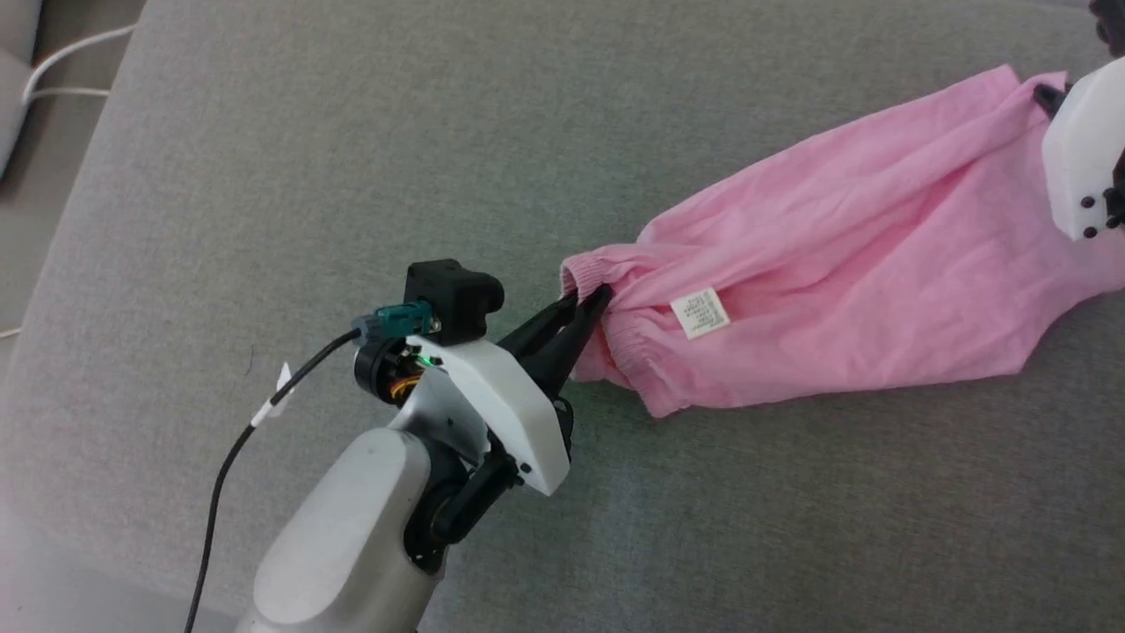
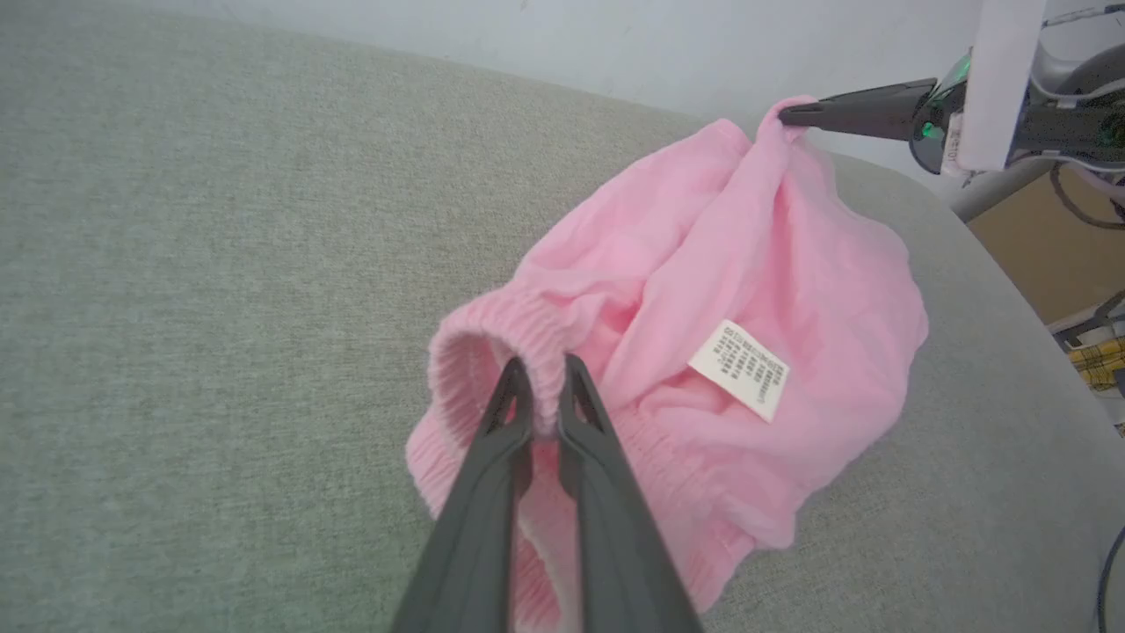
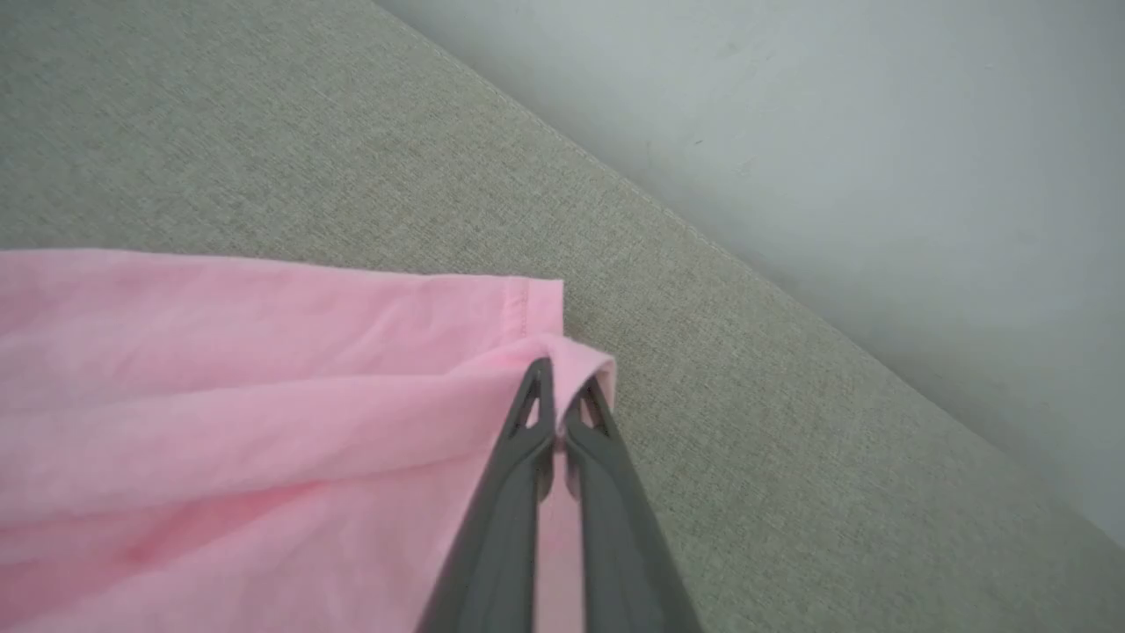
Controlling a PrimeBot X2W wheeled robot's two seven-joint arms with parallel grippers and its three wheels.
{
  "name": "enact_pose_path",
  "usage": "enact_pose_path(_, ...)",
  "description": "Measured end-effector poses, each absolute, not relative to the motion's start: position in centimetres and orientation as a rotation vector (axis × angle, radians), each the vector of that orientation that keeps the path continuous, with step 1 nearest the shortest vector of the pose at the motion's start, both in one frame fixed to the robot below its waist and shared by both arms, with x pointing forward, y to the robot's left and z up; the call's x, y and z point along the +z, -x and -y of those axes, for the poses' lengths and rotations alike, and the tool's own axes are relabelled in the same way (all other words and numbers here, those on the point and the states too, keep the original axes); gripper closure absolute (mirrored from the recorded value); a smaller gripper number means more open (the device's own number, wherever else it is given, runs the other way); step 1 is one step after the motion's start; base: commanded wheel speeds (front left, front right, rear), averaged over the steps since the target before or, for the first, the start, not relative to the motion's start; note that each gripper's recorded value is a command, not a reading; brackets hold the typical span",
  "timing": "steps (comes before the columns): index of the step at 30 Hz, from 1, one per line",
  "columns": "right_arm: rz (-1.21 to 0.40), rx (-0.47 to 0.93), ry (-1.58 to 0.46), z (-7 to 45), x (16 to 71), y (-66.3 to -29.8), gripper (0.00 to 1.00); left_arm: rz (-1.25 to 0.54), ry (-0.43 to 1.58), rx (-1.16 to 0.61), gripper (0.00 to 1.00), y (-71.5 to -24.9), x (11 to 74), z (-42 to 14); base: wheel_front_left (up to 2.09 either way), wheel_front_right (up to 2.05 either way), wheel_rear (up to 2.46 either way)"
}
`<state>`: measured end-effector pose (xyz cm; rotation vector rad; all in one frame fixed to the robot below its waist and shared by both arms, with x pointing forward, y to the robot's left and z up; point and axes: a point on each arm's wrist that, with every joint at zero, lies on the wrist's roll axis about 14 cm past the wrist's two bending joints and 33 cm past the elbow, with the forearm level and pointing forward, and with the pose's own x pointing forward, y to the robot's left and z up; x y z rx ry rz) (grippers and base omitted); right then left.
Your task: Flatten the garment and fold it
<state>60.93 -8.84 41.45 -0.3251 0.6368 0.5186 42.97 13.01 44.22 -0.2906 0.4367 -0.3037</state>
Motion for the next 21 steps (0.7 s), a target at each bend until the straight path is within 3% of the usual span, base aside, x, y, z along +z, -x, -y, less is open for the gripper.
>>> enact_pose_path(12,-0.635,0.525,0.345,8.1,37.9,-62.3,1.0,-0.446,0.315,-0.232,1.0,-43.3,42.3,-14.3,0.0,0.0,0.0)
enact_pose_path(13,-0.629,0.53,0.342,7.9,37.9,-62.2,1.0,-0.445,0.316,-0.23,0.85,-43.3,42.2,-14.3,0.0,0.0,0.0)
enact_pose_path(14,-0.621,0.535,0.333,7.7,38.0,-62.1,0.72,-0.444,0.316,-0.229,0.38,-43.4,42.2,-14.3,0.0,0.0,0.0)
enact_pose_path(15,-0.607,0.538,0.325,7.5,38.2,-62.1,0.0,-0.437,0.315,-0.227,0.0,-43.4,42.3,-14.3,0.0,0.0,0.0)
enact_pose_path(21,-0.505,0.551,0.282,6.7,41.1,-62.0,0.0,-0.371,0.302,-0.198,0.0,-43.7,43.7,-15.2,0.0,0.0,0.0)
